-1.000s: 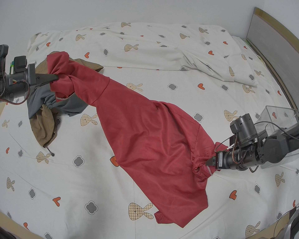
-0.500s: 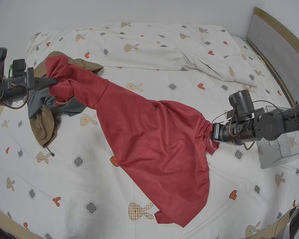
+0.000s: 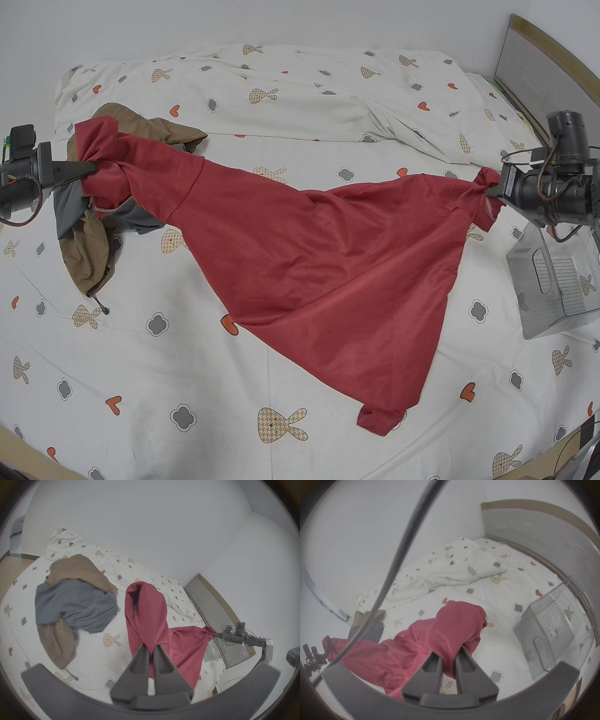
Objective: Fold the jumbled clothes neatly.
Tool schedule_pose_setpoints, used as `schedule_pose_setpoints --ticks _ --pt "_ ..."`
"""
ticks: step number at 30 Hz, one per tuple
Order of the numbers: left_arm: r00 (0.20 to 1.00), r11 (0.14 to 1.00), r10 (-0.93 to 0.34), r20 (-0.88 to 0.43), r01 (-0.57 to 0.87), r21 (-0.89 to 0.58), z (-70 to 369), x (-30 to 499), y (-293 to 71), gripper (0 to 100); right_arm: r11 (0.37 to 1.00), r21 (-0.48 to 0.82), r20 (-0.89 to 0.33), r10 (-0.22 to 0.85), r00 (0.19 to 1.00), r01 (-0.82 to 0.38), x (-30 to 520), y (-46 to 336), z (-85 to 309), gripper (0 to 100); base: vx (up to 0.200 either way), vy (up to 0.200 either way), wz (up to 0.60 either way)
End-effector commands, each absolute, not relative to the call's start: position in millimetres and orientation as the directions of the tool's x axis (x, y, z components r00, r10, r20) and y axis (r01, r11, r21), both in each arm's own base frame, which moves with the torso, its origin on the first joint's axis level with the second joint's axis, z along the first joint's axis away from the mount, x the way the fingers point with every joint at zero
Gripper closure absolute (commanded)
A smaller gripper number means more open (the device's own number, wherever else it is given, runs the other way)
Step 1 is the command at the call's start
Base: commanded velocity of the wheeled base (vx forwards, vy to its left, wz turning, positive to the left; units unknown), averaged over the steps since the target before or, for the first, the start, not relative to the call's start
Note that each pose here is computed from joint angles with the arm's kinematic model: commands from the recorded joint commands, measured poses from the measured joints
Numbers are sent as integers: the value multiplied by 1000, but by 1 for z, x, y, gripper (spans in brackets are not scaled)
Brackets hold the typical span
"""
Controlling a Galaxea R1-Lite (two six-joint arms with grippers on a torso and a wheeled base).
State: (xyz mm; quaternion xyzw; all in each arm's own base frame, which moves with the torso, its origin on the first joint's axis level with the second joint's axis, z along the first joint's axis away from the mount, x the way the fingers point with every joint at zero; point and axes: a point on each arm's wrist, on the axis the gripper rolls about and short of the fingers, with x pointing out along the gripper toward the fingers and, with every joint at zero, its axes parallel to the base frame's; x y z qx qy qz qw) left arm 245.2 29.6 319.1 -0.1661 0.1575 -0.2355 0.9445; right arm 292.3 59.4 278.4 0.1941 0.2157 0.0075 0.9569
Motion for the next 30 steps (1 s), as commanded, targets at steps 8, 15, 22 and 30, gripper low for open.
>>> schedule_pose_setpoints --ticks 8,15,22,30 --pt "909 888 -387 -158 321 -329 340 216 41 100 912 406 -289 74 954 52 262 43 317 100 0 0 0" --pt "919 894 -381 -101 339 -292 355 190 34 100 907 421 -212 80 974 17 240 40 339 100 0 0 0" --pt "926 901 -374 -46 352 -254 368 163 28 100 901 433 -130 92 987 -27 214 37 359 100 0 0 0" --pt "949 929 -312 34 313 -198 383 132 21 100 889 446 -12 119 993 -101 173 34 383 100 0 0 0"
